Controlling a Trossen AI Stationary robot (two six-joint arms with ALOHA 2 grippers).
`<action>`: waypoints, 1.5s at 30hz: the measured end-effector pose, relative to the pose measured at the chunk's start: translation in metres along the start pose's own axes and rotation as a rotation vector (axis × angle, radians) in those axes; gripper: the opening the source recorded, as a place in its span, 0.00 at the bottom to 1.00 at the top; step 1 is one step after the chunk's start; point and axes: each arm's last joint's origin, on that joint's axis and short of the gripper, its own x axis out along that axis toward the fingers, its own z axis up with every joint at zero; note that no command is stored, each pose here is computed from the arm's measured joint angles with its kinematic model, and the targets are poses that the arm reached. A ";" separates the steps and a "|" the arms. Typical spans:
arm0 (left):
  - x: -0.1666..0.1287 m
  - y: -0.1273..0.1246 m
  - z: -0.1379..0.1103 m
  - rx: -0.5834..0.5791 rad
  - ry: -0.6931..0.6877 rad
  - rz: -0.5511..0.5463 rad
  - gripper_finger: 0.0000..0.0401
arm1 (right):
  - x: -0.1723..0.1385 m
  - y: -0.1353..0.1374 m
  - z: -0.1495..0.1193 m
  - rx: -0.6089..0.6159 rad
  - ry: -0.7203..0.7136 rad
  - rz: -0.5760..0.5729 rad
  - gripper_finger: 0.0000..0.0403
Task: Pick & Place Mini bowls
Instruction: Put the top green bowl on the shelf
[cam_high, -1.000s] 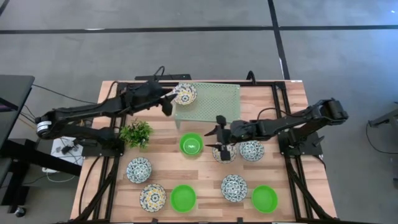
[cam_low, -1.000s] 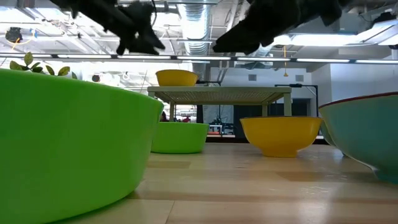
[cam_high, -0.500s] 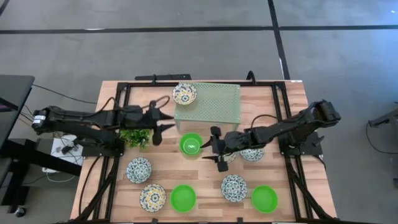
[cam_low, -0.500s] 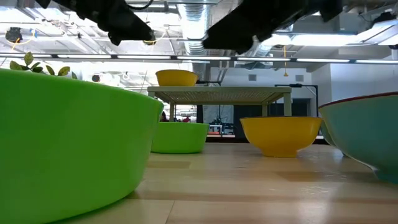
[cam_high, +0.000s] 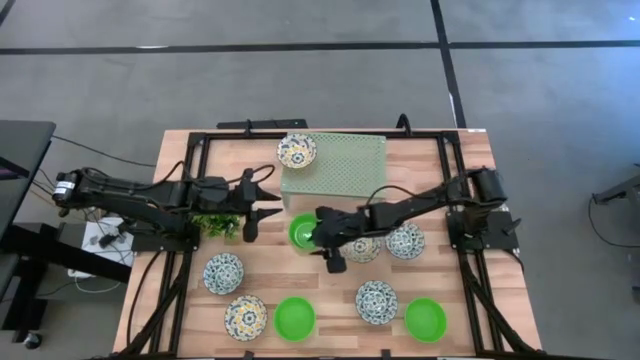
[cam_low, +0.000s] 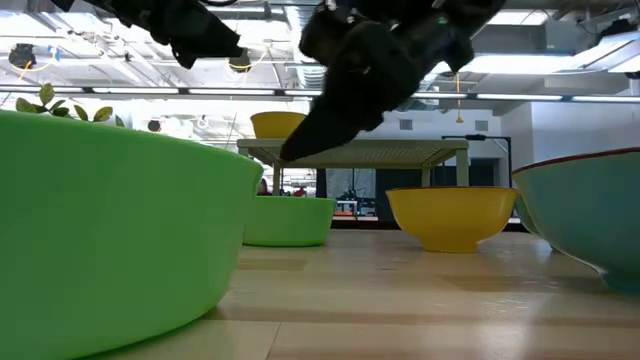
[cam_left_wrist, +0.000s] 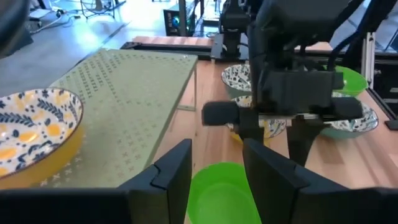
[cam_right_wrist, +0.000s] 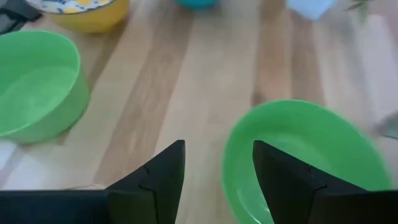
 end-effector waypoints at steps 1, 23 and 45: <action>0.000 0.000 0.000 -0.001 -0.004 0.000 0.36 | 0.003 0.000 -0.001 0.001 0.021 0.004 0.45; 0.000 0.000 0.000 -0.005 -0.004 0.000 0.35 | 0.031 -0.025 -0.014 0.047 0.228 -0.032 0.14; 0.000 0.000 0.000 -0.005 -0.004 0.000 0.35 | -0.068 0.018 0.057 -0.077 0.187 -0.090 0.01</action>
